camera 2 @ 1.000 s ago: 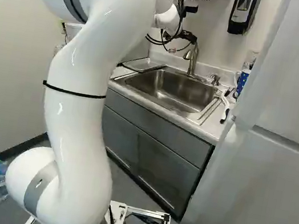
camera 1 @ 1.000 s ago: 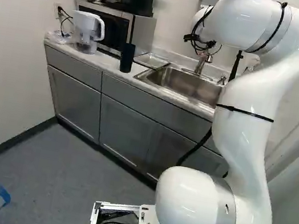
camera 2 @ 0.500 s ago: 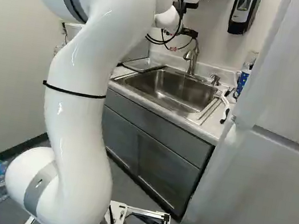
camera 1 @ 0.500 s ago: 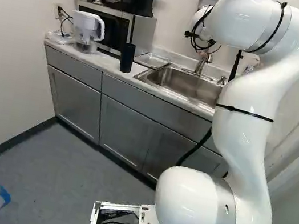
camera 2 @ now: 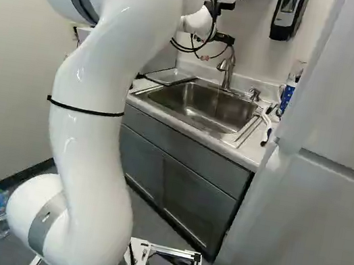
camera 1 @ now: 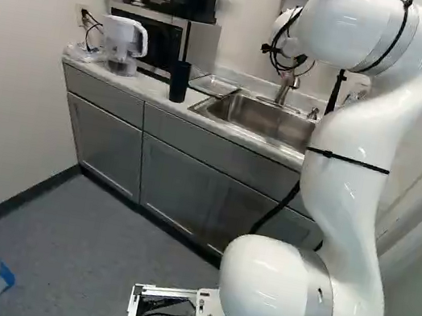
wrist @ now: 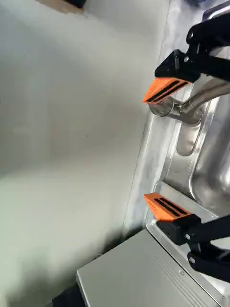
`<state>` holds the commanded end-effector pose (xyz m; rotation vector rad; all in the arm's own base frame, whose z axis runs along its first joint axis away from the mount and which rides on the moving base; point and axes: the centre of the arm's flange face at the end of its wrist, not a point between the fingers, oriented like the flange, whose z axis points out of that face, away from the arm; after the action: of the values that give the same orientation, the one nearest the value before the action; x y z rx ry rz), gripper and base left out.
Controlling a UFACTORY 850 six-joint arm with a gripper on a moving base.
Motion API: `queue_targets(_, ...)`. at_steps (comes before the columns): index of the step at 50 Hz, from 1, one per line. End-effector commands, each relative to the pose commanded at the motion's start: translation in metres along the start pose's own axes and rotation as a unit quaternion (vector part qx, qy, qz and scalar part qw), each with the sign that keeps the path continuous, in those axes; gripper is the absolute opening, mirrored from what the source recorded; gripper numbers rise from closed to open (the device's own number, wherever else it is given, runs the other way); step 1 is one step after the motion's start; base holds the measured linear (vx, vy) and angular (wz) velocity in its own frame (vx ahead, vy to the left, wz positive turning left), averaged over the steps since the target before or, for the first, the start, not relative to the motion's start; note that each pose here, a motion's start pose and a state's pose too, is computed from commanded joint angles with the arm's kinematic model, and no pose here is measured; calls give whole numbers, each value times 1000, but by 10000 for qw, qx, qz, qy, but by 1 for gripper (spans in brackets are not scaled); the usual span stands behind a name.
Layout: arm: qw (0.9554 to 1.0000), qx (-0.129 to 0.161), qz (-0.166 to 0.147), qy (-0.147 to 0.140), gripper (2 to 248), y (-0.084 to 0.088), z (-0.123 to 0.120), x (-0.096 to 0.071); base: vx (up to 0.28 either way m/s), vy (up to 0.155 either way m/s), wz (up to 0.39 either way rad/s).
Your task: Rinse the cup and place it in the tray
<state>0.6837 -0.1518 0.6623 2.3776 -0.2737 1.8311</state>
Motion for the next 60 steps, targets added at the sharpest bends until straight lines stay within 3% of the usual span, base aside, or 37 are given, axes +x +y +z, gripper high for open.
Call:
queue_targets(34,9995,-215,61,-210,247,29,-60,-10,0,0,0)
queue_targets(47,9968,-279,96,-741,247,36,-85,-24,0,0,0)
queue_targets(60,9890,-318,135,-1440,247,40,-112,-41,0,0,0)
